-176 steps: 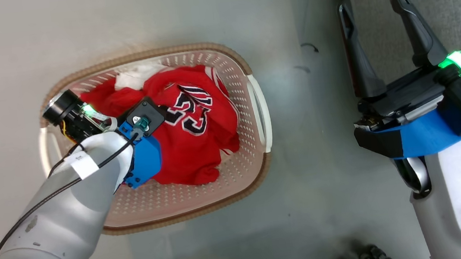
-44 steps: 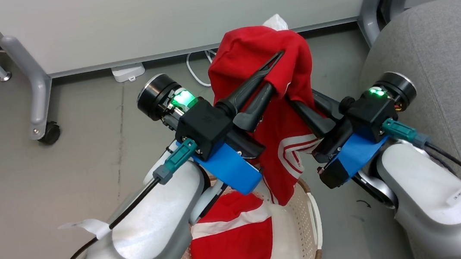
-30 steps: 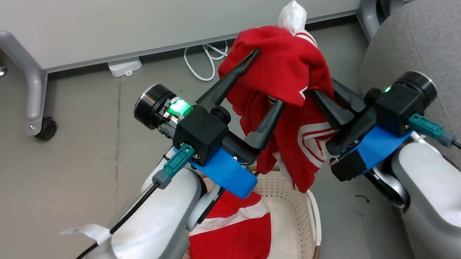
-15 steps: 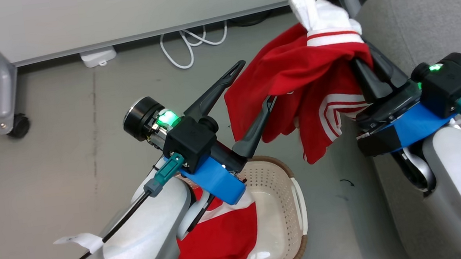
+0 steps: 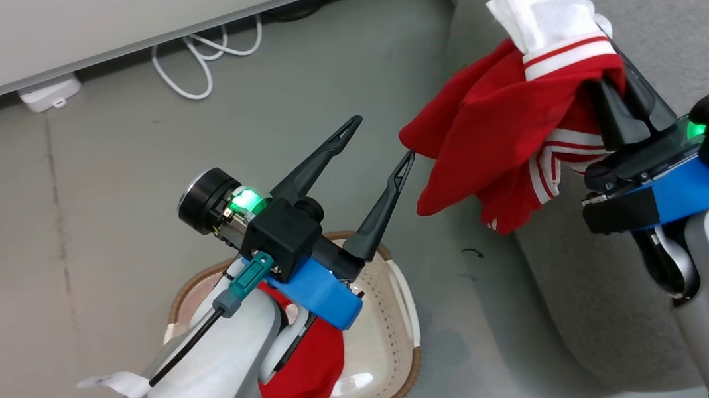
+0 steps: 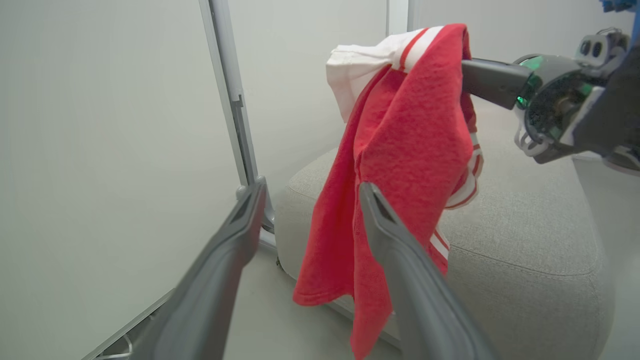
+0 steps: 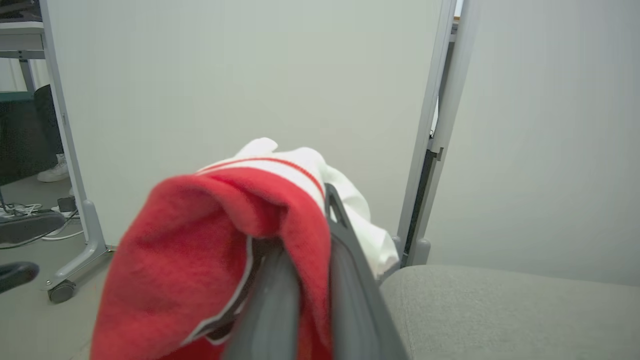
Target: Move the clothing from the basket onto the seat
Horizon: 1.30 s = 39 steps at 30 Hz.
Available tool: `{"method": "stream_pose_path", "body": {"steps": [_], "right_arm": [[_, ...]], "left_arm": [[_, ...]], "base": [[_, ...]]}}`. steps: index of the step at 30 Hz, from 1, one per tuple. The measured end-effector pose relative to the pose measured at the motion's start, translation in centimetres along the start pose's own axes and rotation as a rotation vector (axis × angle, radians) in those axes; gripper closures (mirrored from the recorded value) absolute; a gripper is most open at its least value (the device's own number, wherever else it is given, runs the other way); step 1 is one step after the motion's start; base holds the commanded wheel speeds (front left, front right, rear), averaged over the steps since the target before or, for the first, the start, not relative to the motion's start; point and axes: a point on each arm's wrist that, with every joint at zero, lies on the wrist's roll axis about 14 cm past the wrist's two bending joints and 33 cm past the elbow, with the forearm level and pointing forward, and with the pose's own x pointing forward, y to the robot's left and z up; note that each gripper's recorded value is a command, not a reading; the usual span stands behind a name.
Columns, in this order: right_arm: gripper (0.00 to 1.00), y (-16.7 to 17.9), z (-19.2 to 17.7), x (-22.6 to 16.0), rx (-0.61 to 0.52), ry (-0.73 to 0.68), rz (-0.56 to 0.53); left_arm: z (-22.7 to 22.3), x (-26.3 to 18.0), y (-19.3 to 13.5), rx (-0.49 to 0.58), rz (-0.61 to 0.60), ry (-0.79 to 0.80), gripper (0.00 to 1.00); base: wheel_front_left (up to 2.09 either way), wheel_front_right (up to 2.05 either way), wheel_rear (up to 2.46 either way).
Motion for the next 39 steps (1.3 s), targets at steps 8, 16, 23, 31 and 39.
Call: {"method": "stream_pose_path", "body": {"steps": [8,16,23,31,39], "right_arm": [[1.0,-4.0,-0.5,-3.0,-0.024,0.036,-0.132],[1.0,-7.2,-0.7,-6.4,-0.033,0.064,-0.258],[1.0,-8.5,-0.6,-8.2,-0.036,0.07,-0.325],[1.0,-8.8,1.1,-7.1,-0.062,0.011,-0.321],[1.0,-12.0,5.6,-2.6,-0.169,-0.144,-0.338]], "left_arm": [[-1.1,1.8,-2.1,-0.022,-0.087,0.002,0.0],[-1.6,3.1,-4.0,-0.043,-0.151,-0.003,0.0],[-1.8,3.7,-4.8,-0.054,-0.175,-0.004,0.0],[-2.0,4.1,-4.4,-0.06,-0.176,-0.01,0.0],[-3.3,4.8,-2.8,-0.07,-0.165,-0.01,0.0]], "base": [[0.0,0.0,0.0],[0.0,0.0,0.0],[0.0,0.0,0.0],[0.0,0.0,0.0],[0.0,0.0,0.0]]}}
